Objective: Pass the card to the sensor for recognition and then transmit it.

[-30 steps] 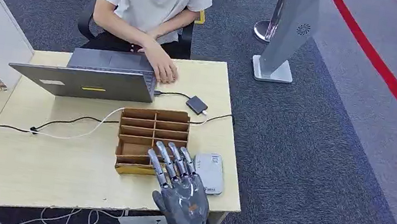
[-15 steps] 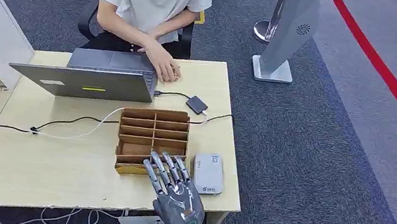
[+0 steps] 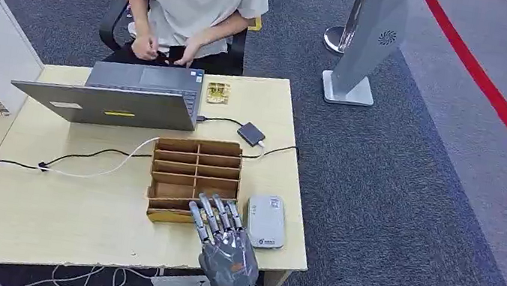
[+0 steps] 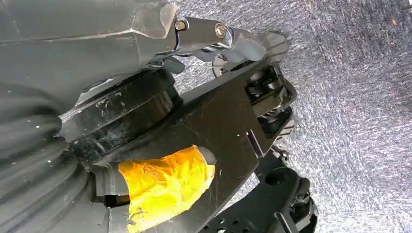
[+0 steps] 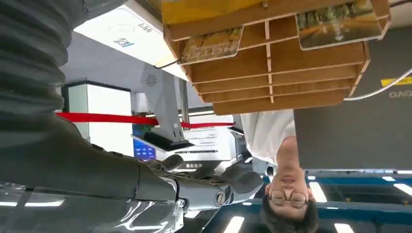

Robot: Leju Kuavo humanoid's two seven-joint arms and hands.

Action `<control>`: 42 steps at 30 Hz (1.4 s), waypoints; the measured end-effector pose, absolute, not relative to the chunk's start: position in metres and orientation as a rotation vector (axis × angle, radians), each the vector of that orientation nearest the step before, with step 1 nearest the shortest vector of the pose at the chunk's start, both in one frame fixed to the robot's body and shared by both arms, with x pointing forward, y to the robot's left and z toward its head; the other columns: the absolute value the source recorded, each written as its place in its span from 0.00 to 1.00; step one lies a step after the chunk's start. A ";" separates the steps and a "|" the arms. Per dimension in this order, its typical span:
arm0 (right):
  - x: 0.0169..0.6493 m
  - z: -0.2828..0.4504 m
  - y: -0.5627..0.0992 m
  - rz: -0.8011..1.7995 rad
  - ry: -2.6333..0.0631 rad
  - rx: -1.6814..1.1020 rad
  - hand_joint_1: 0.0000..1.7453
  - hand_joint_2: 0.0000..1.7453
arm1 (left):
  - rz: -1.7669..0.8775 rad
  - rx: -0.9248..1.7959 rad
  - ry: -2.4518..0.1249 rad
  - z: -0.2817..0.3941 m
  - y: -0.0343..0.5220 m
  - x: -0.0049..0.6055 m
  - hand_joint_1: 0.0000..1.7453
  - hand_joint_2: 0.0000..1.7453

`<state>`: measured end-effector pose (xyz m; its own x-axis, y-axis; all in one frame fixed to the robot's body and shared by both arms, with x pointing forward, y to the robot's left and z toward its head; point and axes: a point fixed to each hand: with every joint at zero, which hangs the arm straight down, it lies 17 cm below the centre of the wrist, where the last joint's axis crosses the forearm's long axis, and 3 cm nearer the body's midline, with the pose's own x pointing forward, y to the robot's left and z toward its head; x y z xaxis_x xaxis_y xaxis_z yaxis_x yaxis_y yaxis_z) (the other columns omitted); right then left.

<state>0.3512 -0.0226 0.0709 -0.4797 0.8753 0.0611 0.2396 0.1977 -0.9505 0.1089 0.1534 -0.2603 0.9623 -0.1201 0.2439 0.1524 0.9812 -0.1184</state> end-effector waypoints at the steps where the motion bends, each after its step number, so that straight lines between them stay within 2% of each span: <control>1: 0.351 0.069 -0.021 1.307 -1.848 -1.035 0.00 1.00 | -0.139 -0.137 -0.239 -0.260 0.153 0.109 0.00 1.00; 32: 0.381 0.067 -0.001 1.301 -1.796 -1.018 0.00 1.00 | -0.220 -0.144 -0.224 -0.256 0.141 0.118 0.00 1.00; 42: 0.397 0.063 -0.015 1.287 -1.743 -1.055 0.00 1.00 | -0.251 -0.148 -0.219 -0.255 0.139 0.118 0.00 1.00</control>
<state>0.3974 -0.0145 0.0630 -0.4097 0.9091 0.0754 0.1958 0.1683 -0.9661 0.1180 0.1389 -0.2555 0.9450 -0.2297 0.2327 0.2618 0.9579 -0.1178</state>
